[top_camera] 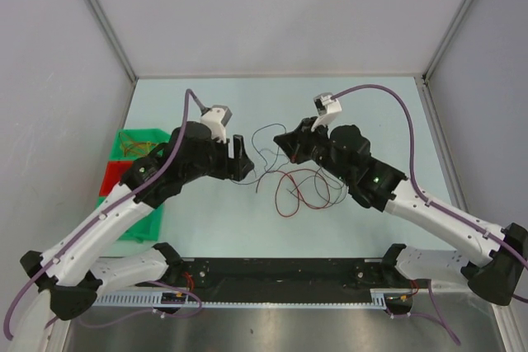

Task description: Untangle the cables

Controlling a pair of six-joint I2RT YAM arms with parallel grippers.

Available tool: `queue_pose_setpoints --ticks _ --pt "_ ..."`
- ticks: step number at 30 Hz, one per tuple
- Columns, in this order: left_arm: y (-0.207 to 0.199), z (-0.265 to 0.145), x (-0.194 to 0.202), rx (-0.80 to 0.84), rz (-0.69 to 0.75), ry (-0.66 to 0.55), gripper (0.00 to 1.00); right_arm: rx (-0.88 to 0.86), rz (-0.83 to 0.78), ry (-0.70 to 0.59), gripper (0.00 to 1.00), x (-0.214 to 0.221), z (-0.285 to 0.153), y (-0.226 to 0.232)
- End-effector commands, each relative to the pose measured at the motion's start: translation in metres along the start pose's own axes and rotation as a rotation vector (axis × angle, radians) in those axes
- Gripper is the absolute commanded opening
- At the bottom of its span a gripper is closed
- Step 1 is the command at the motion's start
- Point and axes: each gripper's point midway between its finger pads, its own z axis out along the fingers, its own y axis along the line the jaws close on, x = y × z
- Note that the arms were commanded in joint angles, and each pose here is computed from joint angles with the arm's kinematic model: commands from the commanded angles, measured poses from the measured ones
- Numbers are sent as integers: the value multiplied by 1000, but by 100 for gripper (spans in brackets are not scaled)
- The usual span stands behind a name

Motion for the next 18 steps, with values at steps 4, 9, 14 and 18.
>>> queue_pose_setpoints --ticks 4,9,14,18 --pt "-30 -52 -75 107 134 -226 68 -10 -88 47 0 7 -7 18" --pt "-50 -59 -91 186 212 -228 61 -2 -105 80 0 17 -8 20" --pt "-58 -55 -89 226 253 -192 55 -13 -111 89 0 20 -10 23" --pt "-66 -45 -78 282 276 -150 52 -29 -113 88 0 19 -12 27"
